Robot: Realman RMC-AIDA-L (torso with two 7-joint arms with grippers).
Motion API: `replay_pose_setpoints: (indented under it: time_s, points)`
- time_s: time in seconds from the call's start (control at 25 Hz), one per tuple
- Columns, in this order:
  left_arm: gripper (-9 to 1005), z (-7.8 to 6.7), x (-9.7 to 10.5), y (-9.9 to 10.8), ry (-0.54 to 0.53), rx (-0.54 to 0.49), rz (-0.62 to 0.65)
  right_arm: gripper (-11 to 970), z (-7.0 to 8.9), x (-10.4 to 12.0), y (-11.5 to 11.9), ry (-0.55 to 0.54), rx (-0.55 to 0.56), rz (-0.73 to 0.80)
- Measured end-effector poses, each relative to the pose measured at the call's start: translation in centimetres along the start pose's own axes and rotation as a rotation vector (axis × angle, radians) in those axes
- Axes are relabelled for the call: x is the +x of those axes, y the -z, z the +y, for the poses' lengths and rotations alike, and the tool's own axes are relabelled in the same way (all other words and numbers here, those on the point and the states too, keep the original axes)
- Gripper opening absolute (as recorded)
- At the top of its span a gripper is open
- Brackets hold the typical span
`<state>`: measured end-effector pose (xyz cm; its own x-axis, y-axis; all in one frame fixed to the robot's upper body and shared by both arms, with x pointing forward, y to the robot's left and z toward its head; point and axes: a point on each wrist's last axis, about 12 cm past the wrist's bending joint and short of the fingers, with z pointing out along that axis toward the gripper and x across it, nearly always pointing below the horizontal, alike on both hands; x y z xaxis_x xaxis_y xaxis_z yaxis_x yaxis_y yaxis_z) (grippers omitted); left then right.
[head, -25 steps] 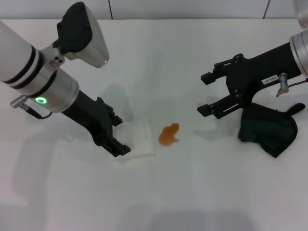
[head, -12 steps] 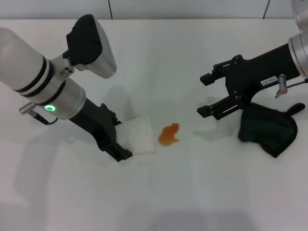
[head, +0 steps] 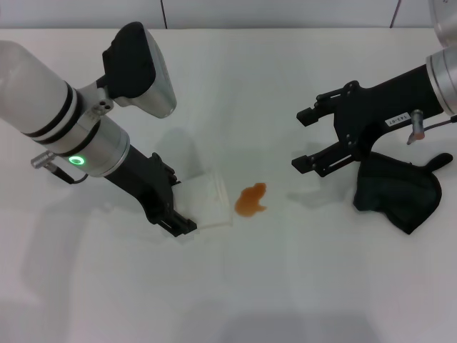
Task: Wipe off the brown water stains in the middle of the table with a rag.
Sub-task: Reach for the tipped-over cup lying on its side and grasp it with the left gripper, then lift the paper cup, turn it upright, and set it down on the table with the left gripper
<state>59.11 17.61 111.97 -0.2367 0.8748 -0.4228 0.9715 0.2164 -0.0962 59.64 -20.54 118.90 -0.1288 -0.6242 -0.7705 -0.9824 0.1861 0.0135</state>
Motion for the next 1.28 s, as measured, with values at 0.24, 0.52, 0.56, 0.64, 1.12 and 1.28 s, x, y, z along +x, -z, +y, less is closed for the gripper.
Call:
replay_pose_setpoints:
  time_s: [0.24, 0.52, 0.56, 0.64, 1.12, 1.28]
  points:
    - [692, 0.1, 0.1, 0.3, 0.0, -0.014, -0.01, 856, -0.1, 0.1, 0.0, -0.005, 0.0, 0.002]
    - [645, -0.8, 2.0, 2.6, 0.009, -0.1, -0.155, 856, -0.2, 0.1, 0.2, -0.005, 0.006, 0.0]
    - [638, -0.9, 2.7, 3.1, 0.014, -0.118, -0.214, 856, -0.2, 0.1, 0.2, -0.004, 0.008, 0.0]
    - [626, -0.9, 3.7, 3.8, 0.027, -0.15, -0.321, 856, -0.2, 0.0, 0.3, -0.002, 0.009, -0.001]
    - [653, 0.1, 10.0, 1.5, 0.11, -0.346, -0.847, 856, -0.4, -0.4, 0.1, 0.01, 0.014, 0.004]
    - [682, -0.3, 10.3, -0.6, 0.136, -0.353, -0.842, 856, -0.4, -0.5, 0.0, 0.013, 0.012, 0.0]
